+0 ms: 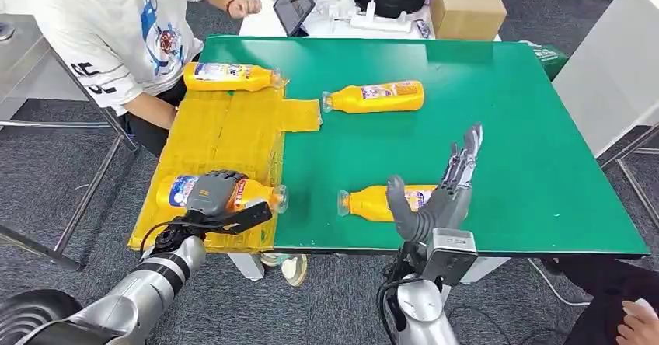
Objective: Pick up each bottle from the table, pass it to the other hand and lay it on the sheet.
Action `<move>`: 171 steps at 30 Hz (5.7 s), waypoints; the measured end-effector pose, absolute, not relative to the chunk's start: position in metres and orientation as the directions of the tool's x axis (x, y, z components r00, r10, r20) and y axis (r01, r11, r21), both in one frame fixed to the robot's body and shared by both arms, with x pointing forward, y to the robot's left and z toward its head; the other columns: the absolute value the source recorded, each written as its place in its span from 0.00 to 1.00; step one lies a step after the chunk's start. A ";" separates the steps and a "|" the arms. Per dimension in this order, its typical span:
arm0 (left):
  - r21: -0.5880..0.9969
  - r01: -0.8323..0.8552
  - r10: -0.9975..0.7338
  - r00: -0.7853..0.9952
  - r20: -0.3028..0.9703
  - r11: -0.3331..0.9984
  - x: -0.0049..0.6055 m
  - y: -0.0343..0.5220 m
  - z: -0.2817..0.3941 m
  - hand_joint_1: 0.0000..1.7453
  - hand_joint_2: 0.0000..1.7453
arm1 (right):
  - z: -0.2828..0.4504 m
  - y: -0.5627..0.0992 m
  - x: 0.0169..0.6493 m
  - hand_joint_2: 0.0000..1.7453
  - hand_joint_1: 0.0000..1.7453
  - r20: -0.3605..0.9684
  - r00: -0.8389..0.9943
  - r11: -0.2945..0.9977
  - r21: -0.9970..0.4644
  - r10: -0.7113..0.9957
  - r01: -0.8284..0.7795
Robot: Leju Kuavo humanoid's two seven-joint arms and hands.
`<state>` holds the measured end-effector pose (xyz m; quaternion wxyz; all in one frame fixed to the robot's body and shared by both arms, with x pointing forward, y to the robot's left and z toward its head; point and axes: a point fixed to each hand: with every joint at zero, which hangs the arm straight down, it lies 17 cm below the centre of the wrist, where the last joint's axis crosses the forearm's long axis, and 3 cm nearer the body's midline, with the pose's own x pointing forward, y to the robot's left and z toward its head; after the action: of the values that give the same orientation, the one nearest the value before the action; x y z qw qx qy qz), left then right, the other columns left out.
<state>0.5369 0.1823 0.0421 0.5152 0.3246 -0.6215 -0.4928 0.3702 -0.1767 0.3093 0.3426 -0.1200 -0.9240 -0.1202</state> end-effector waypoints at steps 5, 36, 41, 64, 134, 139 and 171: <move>0.942 0.138 -0.903 -0.271 0.333 0.306 0.534 0.178 0.037 0.00 0.00 | 0.303 -0.173 0.374 1.00 0.00 0.672 -0.729 0.951 0.128 0.127 0.283; 0.024 0.089 -0.007 -0.185 0.983 0.996 0.515 0.199 0.084 0.00 1.00 | 0.230 -0.121 0.418 1.00 0.00 0.794 -0.586 0.987 -0.110 0.160 0.120; 0.186 -0.370 -0.322 -0.350 0.880 0.910 0.503 0.271 0.151 0.00 1.00 | 0.167 -0.101 0.436 1.00 0.00 0.810 -0.440 0.905 -0.424 0.388 0.017; 0.294 -0.456 -0.524 -0.541 0.658 0.840 0.449 0.221 0.227 0.00 1.00 | 0.056 -0.230 0.485 1.00 0.00 0.542 -0.207 0.495 -0.835 0.814 -0.240; -0.448 0.411 0.517 -0.068 0.853 0.794 0.452 0.072 0.154 0.00 1.00 | 0.293 -0.243 0.402 1.00 1.00 0.520 -0.622 0.803 -0.265 0.586 0.534; -0.550 0.530 0.645 0.009 0.764 0.645 0.434 0.051 0.173 0.00 1.00 | 0.253 -0.198 0.409 1.00 1.00 0.561 -0.648 0.856 -0.371 0.515 0.360; -0.430 0.640 0.557 0.003 0.830 0.637 0.411 0.012 0.176 0.00 1.00 | 0.128 -0.011 0.391 1.00 1.00 0.736 -0.589 0.842 -0.514 0.335 -0.163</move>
<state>0.4112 0.0120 0.1756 0.5670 -0.4246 -0.7050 -0.0362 0.3907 -0.0112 0.1276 0.4505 -0.0506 -0.8474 0.2764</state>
